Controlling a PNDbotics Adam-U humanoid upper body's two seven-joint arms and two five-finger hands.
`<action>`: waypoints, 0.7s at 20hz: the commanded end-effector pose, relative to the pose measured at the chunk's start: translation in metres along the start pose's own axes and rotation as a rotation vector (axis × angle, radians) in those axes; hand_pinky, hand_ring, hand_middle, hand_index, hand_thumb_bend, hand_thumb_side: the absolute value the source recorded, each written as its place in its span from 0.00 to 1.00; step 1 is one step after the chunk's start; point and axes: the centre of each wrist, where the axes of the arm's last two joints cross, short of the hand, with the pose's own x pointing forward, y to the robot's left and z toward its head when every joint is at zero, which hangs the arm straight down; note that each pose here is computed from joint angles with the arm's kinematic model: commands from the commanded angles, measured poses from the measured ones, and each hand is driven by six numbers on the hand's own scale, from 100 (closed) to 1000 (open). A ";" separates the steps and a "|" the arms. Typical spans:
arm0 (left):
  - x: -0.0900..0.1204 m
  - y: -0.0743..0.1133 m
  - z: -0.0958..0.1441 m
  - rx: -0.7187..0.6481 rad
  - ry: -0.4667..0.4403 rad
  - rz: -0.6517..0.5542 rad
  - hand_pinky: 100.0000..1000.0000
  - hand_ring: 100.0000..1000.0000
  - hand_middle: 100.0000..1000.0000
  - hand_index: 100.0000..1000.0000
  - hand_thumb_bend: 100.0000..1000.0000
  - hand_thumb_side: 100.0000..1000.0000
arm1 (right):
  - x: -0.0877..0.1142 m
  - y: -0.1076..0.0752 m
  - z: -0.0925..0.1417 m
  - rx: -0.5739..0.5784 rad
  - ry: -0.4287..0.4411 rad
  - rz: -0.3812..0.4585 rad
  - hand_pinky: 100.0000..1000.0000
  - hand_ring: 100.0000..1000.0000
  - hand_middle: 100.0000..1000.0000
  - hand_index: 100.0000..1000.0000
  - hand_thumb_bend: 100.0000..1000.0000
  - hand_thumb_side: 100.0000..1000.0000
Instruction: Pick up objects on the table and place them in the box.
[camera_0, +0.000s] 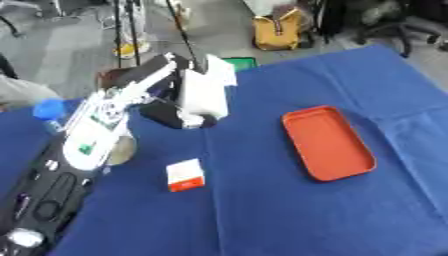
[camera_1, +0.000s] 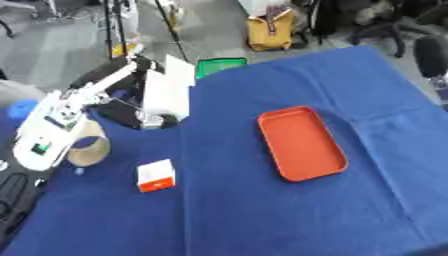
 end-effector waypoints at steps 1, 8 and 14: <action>0.004 0.000 -0.014 0.001 -0.020 -0.028 0.05 0.22 0.41 0.55 0.36 0.34 | 0.008 -0.003 -0.010 0.014 -0.053 -0.003 0.56 0.70 0.71 0.82 0.33 0.41; 0.001 -0.014 -0.031 -0.027 -0.017 -0.074 0.07 0.23 0.42 0.56 0.36 0.35 | 0.011 -0.003 -0.019 0.020 -0.104 -0.007 0.56 0.70 0.71 0.81 0.33 0.40; -0.007 -0.029 -0.037 -0.023 0.009 -0.075 0.08 0.24 0.42 0.57 0.37 0.35 | 0.013 0.001 -0.024 0.020 -0.136 -0.017 0.56 0.70 0.71 0.81 0.34 0.41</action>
